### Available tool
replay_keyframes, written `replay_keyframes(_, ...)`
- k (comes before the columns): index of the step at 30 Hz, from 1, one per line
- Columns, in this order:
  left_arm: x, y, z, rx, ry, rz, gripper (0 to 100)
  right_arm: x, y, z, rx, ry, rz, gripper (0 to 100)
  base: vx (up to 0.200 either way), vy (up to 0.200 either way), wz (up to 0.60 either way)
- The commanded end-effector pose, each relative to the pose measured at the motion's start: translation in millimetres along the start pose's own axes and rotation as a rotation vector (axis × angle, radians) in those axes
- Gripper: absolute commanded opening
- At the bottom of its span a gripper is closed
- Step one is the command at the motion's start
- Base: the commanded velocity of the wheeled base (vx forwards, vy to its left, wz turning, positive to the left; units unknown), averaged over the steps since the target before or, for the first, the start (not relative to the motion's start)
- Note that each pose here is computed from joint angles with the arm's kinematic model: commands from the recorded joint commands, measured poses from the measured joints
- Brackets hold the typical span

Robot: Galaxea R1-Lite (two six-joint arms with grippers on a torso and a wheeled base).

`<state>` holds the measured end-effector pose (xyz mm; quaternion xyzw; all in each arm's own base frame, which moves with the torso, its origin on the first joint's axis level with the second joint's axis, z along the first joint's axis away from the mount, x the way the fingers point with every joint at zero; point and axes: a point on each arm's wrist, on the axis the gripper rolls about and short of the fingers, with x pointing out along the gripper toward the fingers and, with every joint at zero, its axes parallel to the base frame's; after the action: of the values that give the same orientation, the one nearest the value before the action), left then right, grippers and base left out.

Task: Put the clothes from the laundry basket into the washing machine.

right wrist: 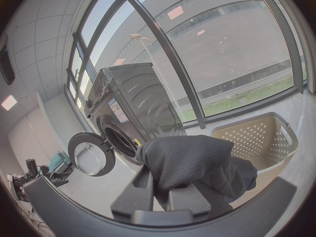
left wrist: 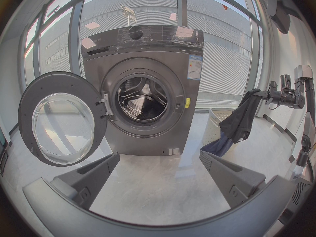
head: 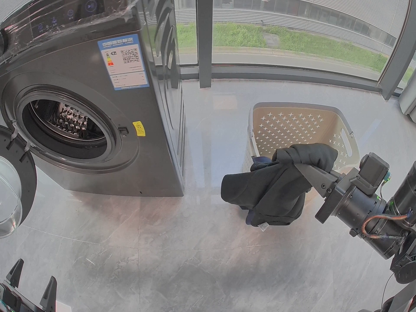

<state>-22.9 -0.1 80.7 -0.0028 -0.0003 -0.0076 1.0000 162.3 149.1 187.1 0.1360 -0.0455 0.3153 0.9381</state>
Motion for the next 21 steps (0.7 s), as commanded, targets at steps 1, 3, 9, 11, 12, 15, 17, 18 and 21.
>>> replay_keyframes(1,0.8,0.0,-4.7,-0.001,0.011,0.000,100,0.4,-0.7,-0.5,-0.001,0.002,-0.003,0,0.000,0.200,0.00)
replay_keyframes(3,0.8,0.0,-4.7,-0.001,0.011,0.000,100,0.6,-0.6,-0.2,0.000,0.001,-0.003,0,0.000,0.200,0.00)
replay_keyframes(9,0.8,0.0,-4.7,-0.001,0.011,0.000,100,0.6,-0.9,0.0,-0.001,-0.001,-0.006,0,0.000,0.167,0.00)
replay_keyframes(11,0.8,0.0,-4.7,-0.001,0.011,0.000,100,0.6,-0.9,0.0,-0.001,-0.001,-0.006,0,0.000,0.000,0.00)
replay_keyframes(12,0.8,0.0,-4.7,-0.001,0.011,0.000,100,0.6,-0.9,0.0,-0.001,-0.001,-0.006,0,0.000,0.000,0.00)
replay_keyframes(15,0.8,0.0,-4.7,-0.001,0.011,0.000,100,0.9,-1.4,0.5,-0.001,-0.003,-0.008,0,-0.067,0.000,0.00)
replay_keyframes(17,0.8,0.0,-4.7,-0.001,0.011,0.000,100,1.7,-1.8,1.6,-0.001,-0.009,-0.010,0,-0.200,0.000,0.00)
replay_keyframes(18,0.8,0.0,-4.7,-0.001,0.011,0.000,100,2.2,-2.3,2.4,-0.001,-0.012,-0.013,0,-0.200,0.000,0.00)
replay_keyframes(21,0.8,0.0,-4.7,-0.001,0.011,0.000,100,2.3,-2.7,2.5,-0.001,-0.013,-0.016,0,-0.200,0.000,0.00)
